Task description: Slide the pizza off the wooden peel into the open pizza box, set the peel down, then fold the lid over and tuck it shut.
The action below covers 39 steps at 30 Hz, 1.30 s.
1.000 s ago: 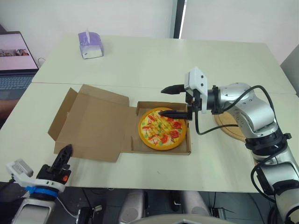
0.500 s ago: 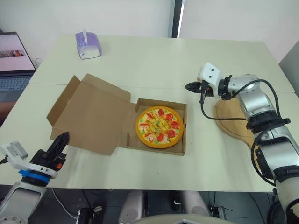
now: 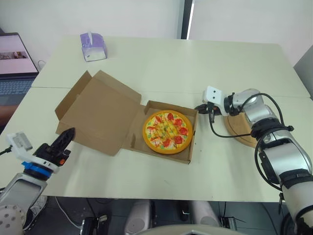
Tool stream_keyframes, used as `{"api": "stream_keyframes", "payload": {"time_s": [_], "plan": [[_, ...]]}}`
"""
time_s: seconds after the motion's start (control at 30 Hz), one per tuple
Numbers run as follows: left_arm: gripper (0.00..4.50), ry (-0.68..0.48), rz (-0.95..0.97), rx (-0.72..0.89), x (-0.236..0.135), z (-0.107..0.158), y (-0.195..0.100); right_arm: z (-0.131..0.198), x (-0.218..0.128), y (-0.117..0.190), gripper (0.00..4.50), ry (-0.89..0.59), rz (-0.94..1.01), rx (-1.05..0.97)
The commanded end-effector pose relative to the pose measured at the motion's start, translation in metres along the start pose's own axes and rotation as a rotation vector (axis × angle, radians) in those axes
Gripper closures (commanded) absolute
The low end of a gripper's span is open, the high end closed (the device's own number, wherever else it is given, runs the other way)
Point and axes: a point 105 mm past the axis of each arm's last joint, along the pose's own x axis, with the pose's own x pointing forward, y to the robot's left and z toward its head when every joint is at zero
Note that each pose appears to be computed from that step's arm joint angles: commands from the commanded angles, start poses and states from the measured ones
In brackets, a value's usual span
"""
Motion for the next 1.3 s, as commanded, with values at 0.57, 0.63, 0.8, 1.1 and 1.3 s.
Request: {"api": "stream_keyframes", "payload": {"time_s": [0.57,0.63,0.8,1.1,1.3], "plan": [[4.50,0.138,-0.467,0.181,0.141,0.001,-0.098,0.002,-0.044,0.065,4.43,-0.052,-0.010,0.118],[4.50,0.133,-0.514,0.188,0.153,0.002,-0.111,0.003,-0.047,0.073,4.43,-0.051,-0.010,0.135],[4.50,0.101,-0.620,0.203,0.183,0.009,-0.147,0.004,-0.050,0.092,4.43,-0.050,-0.006,0.177],[4.50,0.108,-0.690,0.213,0.204,0.006,-0.164,0.001,-0.050,0.097,4.43,-0.048,-0.068,0.205],[4.50,0.083,-0.696,0.225,0.205,0.011,-0.166,-0.001,-0.060,0.068,4.43,-0.056,-0.253,0.182]]}}
